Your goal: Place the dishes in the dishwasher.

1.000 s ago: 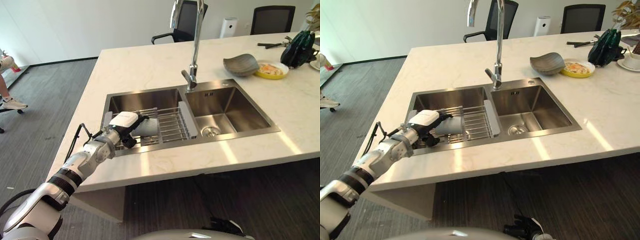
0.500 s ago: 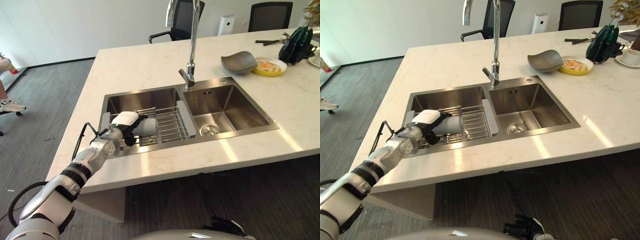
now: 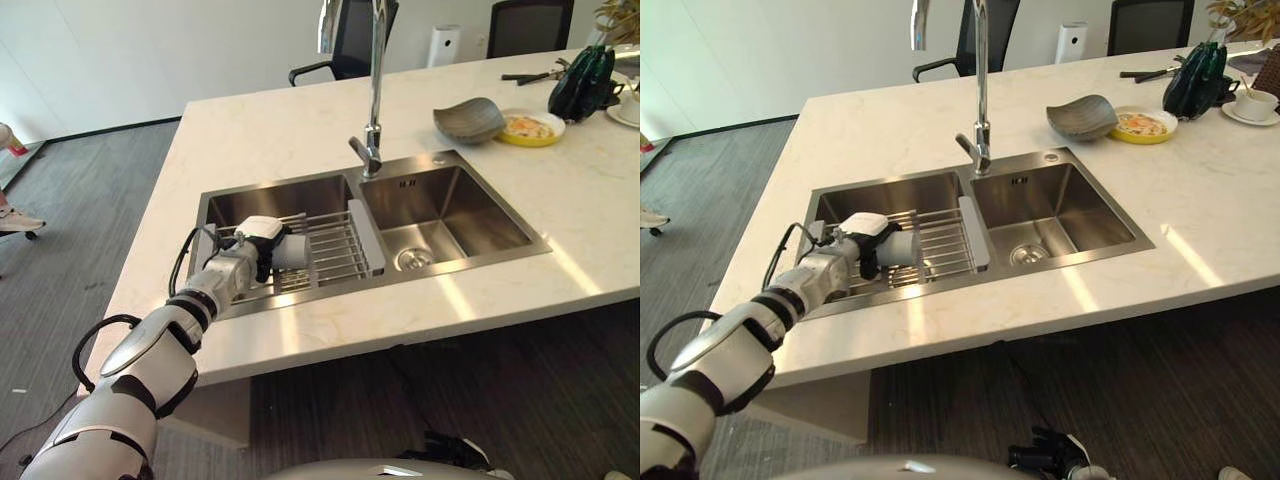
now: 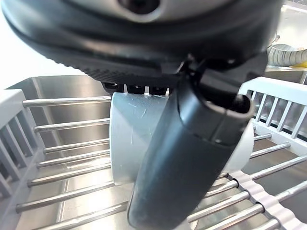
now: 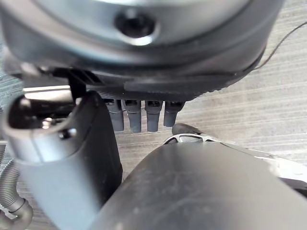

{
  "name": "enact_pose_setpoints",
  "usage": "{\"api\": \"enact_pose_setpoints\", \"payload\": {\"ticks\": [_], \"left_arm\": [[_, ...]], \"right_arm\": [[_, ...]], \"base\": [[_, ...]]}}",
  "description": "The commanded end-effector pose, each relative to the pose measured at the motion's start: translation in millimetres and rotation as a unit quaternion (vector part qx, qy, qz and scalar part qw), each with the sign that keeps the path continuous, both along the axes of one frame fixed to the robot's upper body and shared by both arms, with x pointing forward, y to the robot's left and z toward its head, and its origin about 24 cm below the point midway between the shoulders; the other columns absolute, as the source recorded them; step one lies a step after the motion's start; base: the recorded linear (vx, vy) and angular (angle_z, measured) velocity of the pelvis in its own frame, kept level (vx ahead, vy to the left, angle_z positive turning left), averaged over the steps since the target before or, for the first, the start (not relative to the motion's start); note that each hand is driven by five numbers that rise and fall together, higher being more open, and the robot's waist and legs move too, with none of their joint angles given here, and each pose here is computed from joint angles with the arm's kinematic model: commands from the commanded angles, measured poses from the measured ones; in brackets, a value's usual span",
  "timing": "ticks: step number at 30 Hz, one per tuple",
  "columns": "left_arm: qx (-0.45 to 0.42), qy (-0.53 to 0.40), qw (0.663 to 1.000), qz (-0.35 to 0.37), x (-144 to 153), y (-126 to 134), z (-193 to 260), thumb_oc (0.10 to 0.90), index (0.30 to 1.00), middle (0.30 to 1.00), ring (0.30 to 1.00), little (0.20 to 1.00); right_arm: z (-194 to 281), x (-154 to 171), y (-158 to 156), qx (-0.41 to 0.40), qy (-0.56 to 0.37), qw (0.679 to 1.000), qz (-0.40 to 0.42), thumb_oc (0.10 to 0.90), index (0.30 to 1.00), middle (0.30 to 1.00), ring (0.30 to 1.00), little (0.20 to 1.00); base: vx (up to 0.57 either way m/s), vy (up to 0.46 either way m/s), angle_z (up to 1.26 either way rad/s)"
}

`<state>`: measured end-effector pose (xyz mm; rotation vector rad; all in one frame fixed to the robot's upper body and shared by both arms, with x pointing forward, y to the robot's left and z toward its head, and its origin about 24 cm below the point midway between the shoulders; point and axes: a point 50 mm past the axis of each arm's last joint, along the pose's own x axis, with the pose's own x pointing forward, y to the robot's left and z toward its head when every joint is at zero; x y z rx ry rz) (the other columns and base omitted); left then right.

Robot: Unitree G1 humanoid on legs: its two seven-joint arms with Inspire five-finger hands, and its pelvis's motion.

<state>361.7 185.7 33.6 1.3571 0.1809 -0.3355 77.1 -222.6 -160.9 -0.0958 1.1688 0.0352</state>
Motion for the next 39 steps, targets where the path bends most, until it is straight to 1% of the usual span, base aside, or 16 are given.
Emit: {"api": "enact_pose_setpoints", "payload": {"ticks": [1, 2, 3, 10, 11, 12, 15, 17, 19, 21, 27, 30, 31, 32, 33, 39], "left_arm": [[0.092, -0.013, 0.993, -0.067, 13, -21, 19, 0.4, 0.3, 0.3, 0.3, 0.3], [0.093, -0.013, 0.993, -0.067, 13, -22, 19, 0.4, 0.3, 0.3, 0.3, 0.3], [0.112, -0.03, 0.992, -0.044, 19, -9, 29, 0.4, 0.3, 0.3, 0.3, 0.3], [0.112, -0.031, 0.992, -0.044, 19, -10, 29, 0.4, 0.3, 0.3, 0.3, 0.3], [0.126, -0.039, 0.99, -0.044, 27, -8, 42, 0.4, 0.3, 0.3, 0.3, 0.3], [0.136, -0.115, 0.98, -0.087, 32, -3, 89, 0.4, 0.3, 0.3, 0.3, 0.3], [0.112, -0.176, 0.97, -0.124, 28, -11, 117, 0.4, 0.3, 0.3, 0.3, 0.3], [0.082, -0.225, 0.958, -0.156, 24, -25, 141, 0.4, 0.3, 0.3, 0.3, 0.3], [0.048, -0.298, 0.937, -0.175, 14, -28, 172, 0.4, 0.3, 0.3, 0.3, 0.3], [0.038, -0.323, 0.929, -0.177, 10, -25, 183, 0.4, 0.3, 0.3, 0.3, 0.3], [-0.084, -0.435, 0.878, -0.178, -43, 2, 218, 0.4, 0.3, 0.3, 0.3, 0.3], [-0.186, -0.456, 0.855, -0.166, -75, 20, 217, 0.4, 0.3, 0.3, 0.3, 0.3], [-0.26, -0.457, 0.836, -0.158, -88, 26, 210, 0.4, 0.3, 0.3, 0.3, 0.3], [-0.262, -0.456, 0.837, -0.155, -91, 28, 210, 0.4, 0.3, 0.3, 0.3, 0.3], [-0.317, -0.447, 0.823, -0.148, -103, 35, 201, 0.4, 0.3, 0.3, 0.3, 0.3], [-0.378, -0.43, 0.809, -0.134, -116, 40, 187, 0.4, 0.3, 0.3, 0.3, 0.3]], "right_arm": [[-16, -60, 19, 0.011, 0.146, 0.987, 0.059, 0.8, 0.9, 0.9, 0.9, 0.9], [-16, -60, 20, 0.012, 0.146, 0.988, 0.058, 0.8, 0.9, 0.9, 0.9, 0.9], [-16, -71, 18, 0.007, 0.155, 0.987, 0.037, 0.8, 0.9, 0.9, 0.9, 0.9], [-16, -71, 17, 0.006, 0.155, 0.987, 0.037, 0.8, 0.9, 0.9, 0.9, 0.9], [-15, -72, 10, -0.002, 0.159, 0.987, 0.031, 0.8, 0.9, 0.9, 0.9, 0.9], [-15, -74, 8, 0.003, 0.158, 0.987, 0.013, 0.8, 0.9, 0.9, 0.9, 0.9], [-14, -74, 7, 0.006, 0.152, 0.988, 0.011, 0.8, 0.9, 0.9, 0.9, 0.9], [-14, -71, 6, 0.006, 0.145, 0.989, 0.007, 0.8, 0.9, 0.9, 0.9, 0.9], [-13, -68, 5, 0.005, 0.133, 0.991, 0.004, 0.8, 0.9, 0.9, 0.9, 0.9], [-13, -66, 5, 0.005, 0.127, 0.992, 0.006, 0.8, 0.9, 0.9, 0.9, 0.9], [-13, -59, 11, 0.014, 0.105, 0.994, 0.016, 0.8, 0.9, 0.9, 0.9, 0.9], [-13, -58, 17, 0.016, 0.102, 0.994, 0.035, 0.8, 0.9, 0.9, 0.9, 0.9], [-13, -52, 19, 0.013, 0.095, 0.994, 0.059, 0.8, 0.9, 0.9, 0.9, 0.9], [-13, -53, 17, 0.011, 0.096, 0.993, 0.062, 0.8, 0.9, 0.9, 0.9, 0.9], [-12, -45, 17, 0.005, 0.085, 0.993, 0.085, 0.8, 0.9, 0.9, 0.9, 0.9], [-7, -40, -9, -0.039, 0.079, 0.992, 0.093, 0.8, 0.9, 0.9, 0.9, 0.9]], "base": [[-0.04, -0.018, -0.43], [-0.04, -0.034, -0.11], [-0.01, -0.016, 0.25], [0.0, -0.003, -0.15], [-0.03, -0.102, 0.08], [-0.03, -0.126, 0.05], [-0.01, -0.11, 0.3], [-0.01, -0.094, 0.5], [0.02, -0.116, 0.54], [0.03, -0.074, 0.34], [0.04, -0.111, 0.11], [0.06, -0.11, 0.13], [0.01, -0.097, 0.16], [-0.08, -0.13, 0.19], [-0.08, -0.065, 0.4], [-0.11, -0.086, 1.66]]}}
